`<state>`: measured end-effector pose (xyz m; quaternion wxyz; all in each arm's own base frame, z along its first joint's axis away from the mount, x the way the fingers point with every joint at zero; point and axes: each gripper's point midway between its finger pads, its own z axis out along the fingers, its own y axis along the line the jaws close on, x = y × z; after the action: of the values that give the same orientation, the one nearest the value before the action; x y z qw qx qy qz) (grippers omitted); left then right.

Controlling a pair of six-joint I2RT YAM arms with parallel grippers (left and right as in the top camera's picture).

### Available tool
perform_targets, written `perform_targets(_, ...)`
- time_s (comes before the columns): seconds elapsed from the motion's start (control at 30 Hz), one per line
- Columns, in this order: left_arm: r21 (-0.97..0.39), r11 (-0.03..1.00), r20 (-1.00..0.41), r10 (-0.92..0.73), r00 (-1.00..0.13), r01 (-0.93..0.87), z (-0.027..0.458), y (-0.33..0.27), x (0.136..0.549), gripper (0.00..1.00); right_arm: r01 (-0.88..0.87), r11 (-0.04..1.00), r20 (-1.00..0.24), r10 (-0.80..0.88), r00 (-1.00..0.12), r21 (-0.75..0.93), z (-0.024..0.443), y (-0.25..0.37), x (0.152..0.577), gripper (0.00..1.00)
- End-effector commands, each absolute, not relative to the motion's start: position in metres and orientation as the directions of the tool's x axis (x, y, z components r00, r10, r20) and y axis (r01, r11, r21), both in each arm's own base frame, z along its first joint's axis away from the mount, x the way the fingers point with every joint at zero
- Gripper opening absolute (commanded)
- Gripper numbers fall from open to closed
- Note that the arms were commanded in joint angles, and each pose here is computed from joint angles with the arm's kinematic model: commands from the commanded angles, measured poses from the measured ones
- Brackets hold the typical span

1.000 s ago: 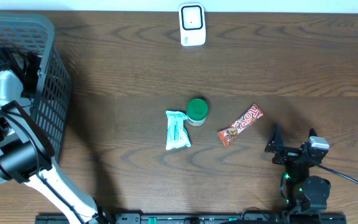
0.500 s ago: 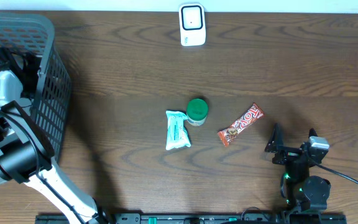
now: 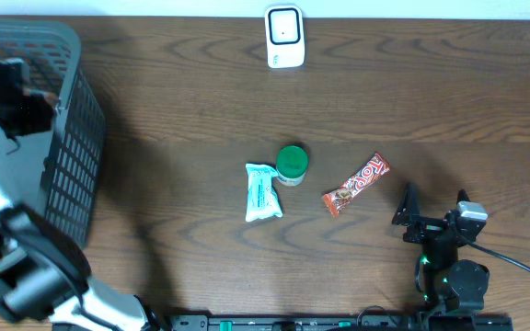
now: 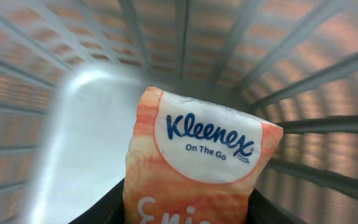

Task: Scan the item barcode
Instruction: 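Grasp the orange Kleenex tissue pack inside the basket with left gripper, then lift the Kleenex pack out and carry it beside the TOP bar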

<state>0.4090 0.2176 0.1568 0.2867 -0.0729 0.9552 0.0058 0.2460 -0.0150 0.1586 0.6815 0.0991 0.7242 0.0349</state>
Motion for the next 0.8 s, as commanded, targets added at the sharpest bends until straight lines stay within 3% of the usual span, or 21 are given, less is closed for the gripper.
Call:
perform_targets(0.0, -0.026, 0.979, -0.66, -0.168, -0.732, -0.202, 0.226, 0.209, 0.397, 0.43, 0.086, 0.981, -0.983, 0.176, -0.055, 0.171, 0.158, -0.013, 0.246, 0.99)
perform_targets(0.23, -0.028, 0.99, -0.824, -0.101, -0.557, -0.139, 0.327, 0.166, 0.373, 0.42, 0.086, 0.981, -0.983, 0.176, -0.055, 0.171, 0.158, -0.013, 0.246, 0.99)
perform_targets(0.43, -0.087, 0.992, -0.904, -0.038, -0.426, 0.096, 0.386, 0.081, 0.358, 0.43, 0.086, 0.981, -0.983, 0.176, -0.055, 0.171, 0.158, -0.013, 0.246, 0.99)
perform_targets(0.63, -0.171, 0.901, -0.882, 0.04, -0.47, 0.398, 0.379, -0.032, 0.355, 0.43, 0.086, 0.981, -0.983, 0.176, -0.055, 0.171, 0.158, -0.013, 0.246, 0.99)
perform_targets(0.77, -0.206, 0.751, -0.825, 0.211, -0.524, 0.627, 0.341, -0.131, 0.352, 0.43, 0.086, 0.981, -0.983, 0.176, -0.055, 0.171, 0.158, -0.013, 0.246, 0.99)
